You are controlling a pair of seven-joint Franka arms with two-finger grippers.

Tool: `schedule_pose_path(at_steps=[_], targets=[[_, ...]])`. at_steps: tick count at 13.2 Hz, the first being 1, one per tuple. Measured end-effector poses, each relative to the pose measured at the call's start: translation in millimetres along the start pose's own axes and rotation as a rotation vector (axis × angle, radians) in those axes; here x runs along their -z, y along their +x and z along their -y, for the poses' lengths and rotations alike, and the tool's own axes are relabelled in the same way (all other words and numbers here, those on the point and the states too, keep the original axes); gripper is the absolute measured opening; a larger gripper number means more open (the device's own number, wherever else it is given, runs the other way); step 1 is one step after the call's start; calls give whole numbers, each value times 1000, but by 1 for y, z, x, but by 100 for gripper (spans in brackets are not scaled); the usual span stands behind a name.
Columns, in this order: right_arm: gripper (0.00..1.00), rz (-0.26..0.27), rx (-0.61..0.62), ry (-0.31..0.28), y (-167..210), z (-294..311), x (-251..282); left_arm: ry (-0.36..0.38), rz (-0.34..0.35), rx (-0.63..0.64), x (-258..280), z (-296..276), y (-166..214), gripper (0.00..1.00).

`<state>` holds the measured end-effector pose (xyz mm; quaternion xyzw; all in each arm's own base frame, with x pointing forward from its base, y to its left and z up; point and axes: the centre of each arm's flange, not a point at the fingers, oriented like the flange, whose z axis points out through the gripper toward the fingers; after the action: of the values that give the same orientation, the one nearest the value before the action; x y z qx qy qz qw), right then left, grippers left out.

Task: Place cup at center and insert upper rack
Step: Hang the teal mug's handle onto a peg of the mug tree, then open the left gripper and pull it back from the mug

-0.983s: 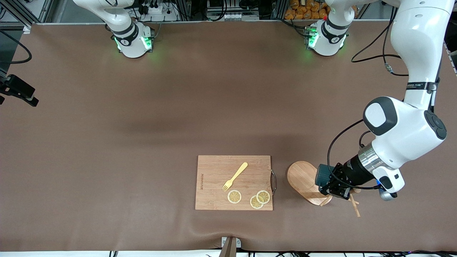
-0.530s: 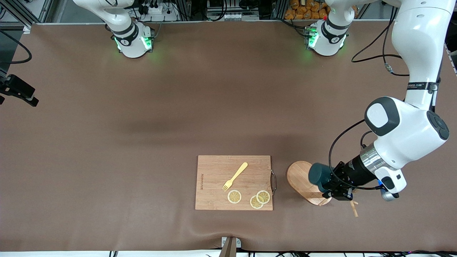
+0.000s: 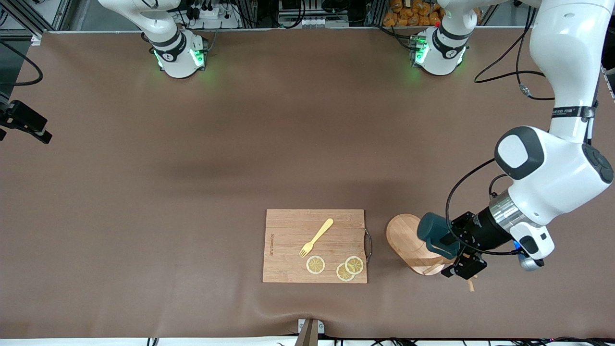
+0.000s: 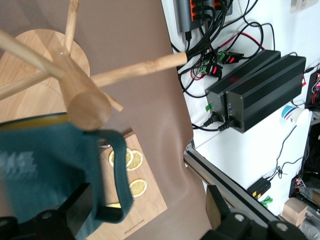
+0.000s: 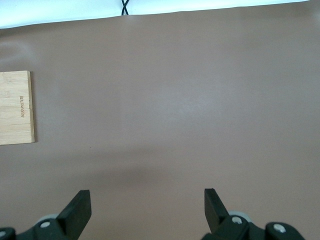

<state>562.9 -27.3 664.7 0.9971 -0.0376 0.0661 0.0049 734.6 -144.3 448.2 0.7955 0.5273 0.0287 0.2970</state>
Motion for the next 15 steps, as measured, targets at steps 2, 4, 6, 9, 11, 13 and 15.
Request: schedule_pose_path(at_steps=[2,4,6,9,11,13,15], targets=[[100,0,0,0,0,0,0,23,4,-19,21,-5,-12,100],[100,0,0,0,0,0,0,41,5,-35,41,-8,-22,100],[100,0,0,0,0,0,0,71,-5,-68,52,-8,-27,100],[100,0,0,0,0,0,0,169,-49,-182,68,-1,-30,100],[100,0,0,0,0,0,0,236,-34,-299,92,5,-29,100],[100,0,0,0,0,0,0,291,-22,-397,122,11,-27,100],[100,0,0,0,0,0,0,369,-12,-513,149,20,-31,100]])
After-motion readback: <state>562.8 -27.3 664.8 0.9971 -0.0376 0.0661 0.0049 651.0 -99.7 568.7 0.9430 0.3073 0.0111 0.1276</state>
